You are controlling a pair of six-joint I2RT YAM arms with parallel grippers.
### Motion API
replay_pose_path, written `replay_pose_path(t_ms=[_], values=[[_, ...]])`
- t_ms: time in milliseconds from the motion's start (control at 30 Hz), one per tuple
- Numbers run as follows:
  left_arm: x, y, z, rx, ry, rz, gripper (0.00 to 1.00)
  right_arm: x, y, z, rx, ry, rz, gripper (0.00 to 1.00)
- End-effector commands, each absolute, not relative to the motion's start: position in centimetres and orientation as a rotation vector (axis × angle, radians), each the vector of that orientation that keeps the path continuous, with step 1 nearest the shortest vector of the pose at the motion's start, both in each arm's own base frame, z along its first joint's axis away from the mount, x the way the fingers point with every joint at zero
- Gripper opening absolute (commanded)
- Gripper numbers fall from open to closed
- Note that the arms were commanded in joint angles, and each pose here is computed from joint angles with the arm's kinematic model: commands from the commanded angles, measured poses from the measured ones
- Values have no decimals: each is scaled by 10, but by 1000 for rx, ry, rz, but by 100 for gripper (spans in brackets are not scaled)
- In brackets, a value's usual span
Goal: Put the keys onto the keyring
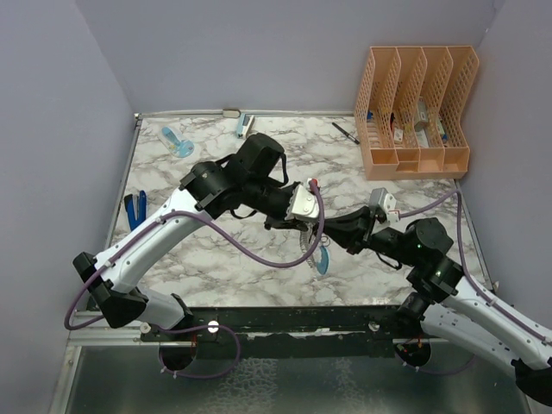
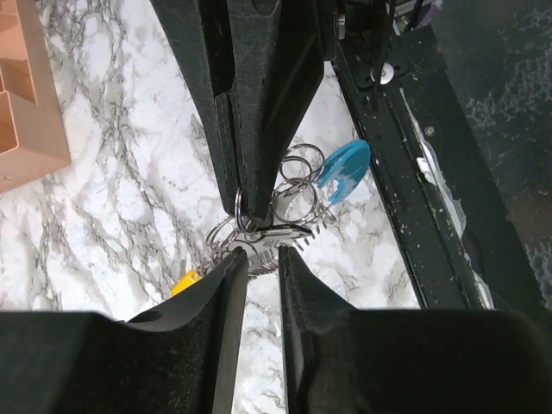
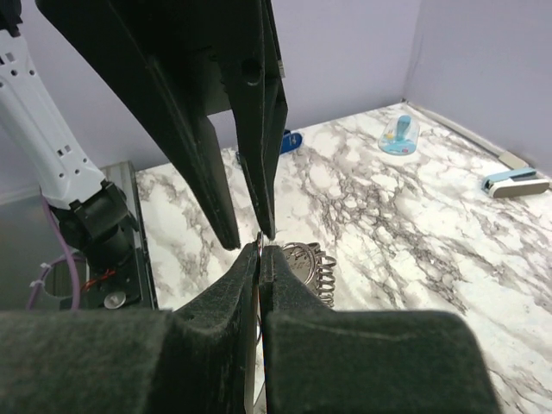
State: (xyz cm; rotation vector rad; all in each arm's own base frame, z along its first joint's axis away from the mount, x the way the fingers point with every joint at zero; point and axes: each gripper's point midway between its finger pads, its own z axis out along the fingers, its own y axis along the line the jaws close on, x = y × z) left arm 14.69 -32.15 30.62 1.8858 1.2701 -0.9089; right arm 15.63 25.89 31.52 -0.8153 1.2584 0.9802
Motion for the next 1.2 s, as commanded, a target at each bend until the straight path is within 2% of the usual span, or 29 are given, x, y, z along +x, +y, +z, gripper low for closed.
replay_pose_path(t_ms=[0, 67, 233, 733, 833, 967, 1167], values=[[143, -322, 328, 1842, 1210, -916, 30, 157, 248, 352, -695, 1115, 977, 2], [147, -325, 322, 1841, 1222, -916, 34, 156, 249, 354, -690, 1097, 993, 2], [151, -330, 309, 1843, 1236, -918, 36, 149, 255, 359, -711, 1067, 1043, 1], [142, -340, 310, 1846, 1186, -1024, 36, 138, 261, 358, -736, 1069, 1129, 2], [141, -340, 309, 1847, 1183, -1033, 27, 138, 262, 356, -738, 1075, 1132, 2], [141, -339, 308, 1850, 1184, -1023, 2, 138, 262, 353, -747, 1084, 1137, 1], [139, -334, 306, 1860, 1189, -1007, 0, 137, 262, 349, -750, 1100, 1141, 2]])
